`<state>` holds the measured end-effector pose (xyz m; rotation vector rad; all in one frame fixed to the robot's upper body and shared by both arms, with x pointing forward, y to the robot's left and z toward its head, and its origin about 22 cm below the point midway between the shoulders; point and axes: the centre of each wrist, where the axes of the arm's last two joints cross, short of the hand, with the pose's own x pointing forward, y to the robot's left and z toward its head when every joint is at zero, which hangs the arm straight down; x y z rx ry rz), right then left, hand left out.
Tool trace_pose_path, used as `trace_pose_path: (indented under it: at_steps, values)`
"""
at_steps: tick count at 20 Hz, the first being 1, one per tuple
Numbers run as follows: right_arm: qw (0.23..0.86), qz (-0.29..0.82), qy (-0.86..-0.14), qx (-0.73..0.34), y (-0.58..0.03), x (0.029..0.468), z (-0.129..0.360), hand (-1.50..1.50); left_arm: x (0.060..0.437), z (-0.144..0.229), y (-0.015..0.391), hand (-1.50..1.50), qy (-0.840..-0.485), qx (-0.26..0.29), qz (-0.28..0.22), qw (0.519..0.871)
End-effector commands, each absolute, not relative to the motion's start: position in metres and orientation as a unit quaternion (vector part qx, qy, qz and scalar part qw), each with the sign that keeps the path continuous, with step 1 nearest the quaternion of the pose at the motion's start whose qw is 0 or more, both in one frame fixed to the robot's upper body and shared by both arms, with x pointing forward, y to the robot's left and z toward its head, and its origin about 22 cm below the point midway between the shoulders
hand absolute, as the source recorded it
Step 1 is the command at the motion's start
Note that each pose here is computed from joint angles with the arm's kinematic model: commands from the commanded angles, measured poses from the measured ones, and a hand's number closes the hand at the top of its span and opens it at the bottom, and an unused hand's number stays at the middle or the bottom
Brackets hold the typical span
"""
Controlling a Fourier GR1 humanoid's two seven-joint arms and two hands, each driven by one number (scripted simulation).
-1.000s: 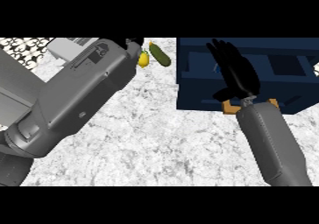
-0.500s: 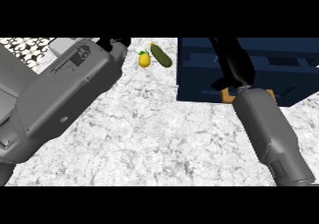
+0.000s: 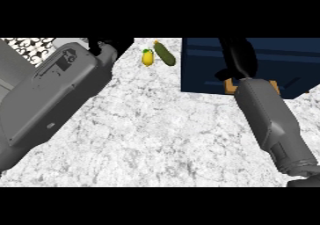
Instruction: Pick up the can, place it into the drawer and close the drawer
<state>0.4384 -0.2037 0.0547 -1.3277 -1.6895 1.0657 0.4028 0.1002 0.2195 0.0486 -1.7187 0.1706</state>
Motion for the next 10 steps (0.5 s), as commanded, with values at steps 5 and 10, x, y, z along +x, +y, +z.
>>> trace_pose_path:
  at_steps: [5,10]
  values:
    - [0.360,0.391,-0.659,-0.532,-0.192,0.456,0.078,-1.50,0.399,0.223,0.112,-1.50,-0.757,0.015,0.075,0.649]
    - [0.354,0.386,-0.646,-0.555,-0.201,0.469,0.115,-1.50,0.393,0.231,0.115,-1.50,-0.768,0.020,0.066,0.637]
